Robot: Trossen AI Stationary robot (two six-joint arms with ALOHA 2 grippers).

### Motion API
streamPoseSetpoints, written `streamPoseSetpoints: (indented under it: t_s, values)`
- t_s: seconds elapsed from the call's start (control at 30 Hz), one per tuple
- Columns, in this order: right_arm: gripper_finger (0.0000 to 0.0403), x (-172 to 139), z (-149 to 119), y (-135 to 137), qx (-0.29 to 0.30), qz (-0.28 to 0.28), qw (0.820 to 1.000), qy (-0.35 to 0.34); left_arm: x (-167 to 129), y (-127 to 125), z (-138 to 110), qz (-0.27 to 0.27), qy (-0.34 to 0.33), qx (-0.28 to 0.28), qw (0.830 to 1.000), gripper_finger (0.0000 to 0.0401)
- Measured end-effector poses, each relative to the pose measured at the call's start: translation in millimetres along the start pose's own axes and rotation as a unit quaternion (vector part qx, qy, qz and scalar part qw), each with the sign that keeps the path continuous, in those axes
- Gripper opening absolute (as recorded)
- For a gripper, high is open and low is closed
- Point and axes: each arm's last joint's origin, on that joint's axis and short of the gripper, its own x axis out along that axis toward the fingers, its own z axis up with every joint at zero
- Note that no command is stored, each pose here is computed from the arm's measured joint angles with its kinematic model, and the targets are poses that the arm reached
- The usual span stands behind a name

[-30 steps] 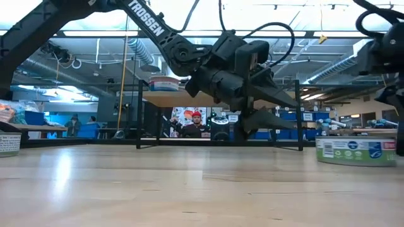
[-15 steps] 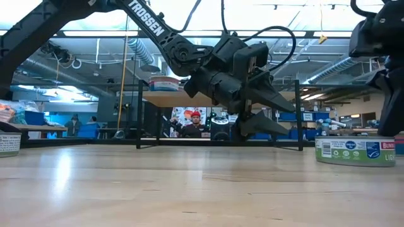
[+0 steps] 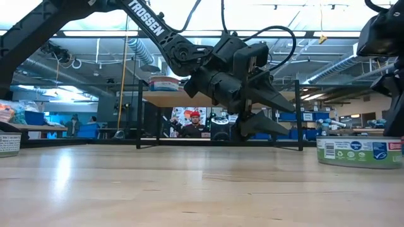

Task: Stack canned seafood by type on shelf
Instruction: Put the bottom right green tuna can on the shelf aligned with the other green tuna can

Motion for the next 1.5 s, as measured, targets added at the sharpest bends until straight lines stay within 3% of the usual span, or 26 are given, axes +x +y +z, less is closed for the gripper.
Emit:
streamPoseSetpoints:
  t_s: [0.23, 0.4, 0.6, 0.8, 0.93, 1.5]
  values:
    - [0.0022, -6.4, 10.8, 6.1, -0.012, -0.002, 1.000, 0.013, 3.5, -4.7, -1.7, -0.005, 0.001, 0.006, 1.000, 0.0218]
    - [0.0077, -20.3, 29.4, 15.9, -0.031, 0.015, 0.999, 0.034, 5.0, -7.3, -1.7, -0.014, -0.001, 0.012, 1.000, 0.0218]
    - [0.0138, -25.3, 30.1, 15.7, -0.062, 0.018, 0.995, 0.073, 6.4, -5.4, -2.6, -0.014, 0.000, -0.005, 1.000, 0.0218]
    - [0.0078, -12.1, 25.3, 20.0, -0.113, 0.007, 0.990, 0.088, 12.9, 2.5, -7.4, -0.030, 0.008, -0.040, 0.999, 0.0218]
    - [0.0053, -3.3, 24.1, 22.9, -0.148, -0.008, 0.985, 0.086, 12.7, 1.2, -5.8, -0.036, 0.004, -0.035, 0.999, 0.0218]
    - [0.0098, -10.1, 40.2, 26.0, -0.221, 0.004, 0.971, 0.086, 12.6, 0.9, -5.1, -0.040, 0.002, -0.039, 0.998, 0.0218]
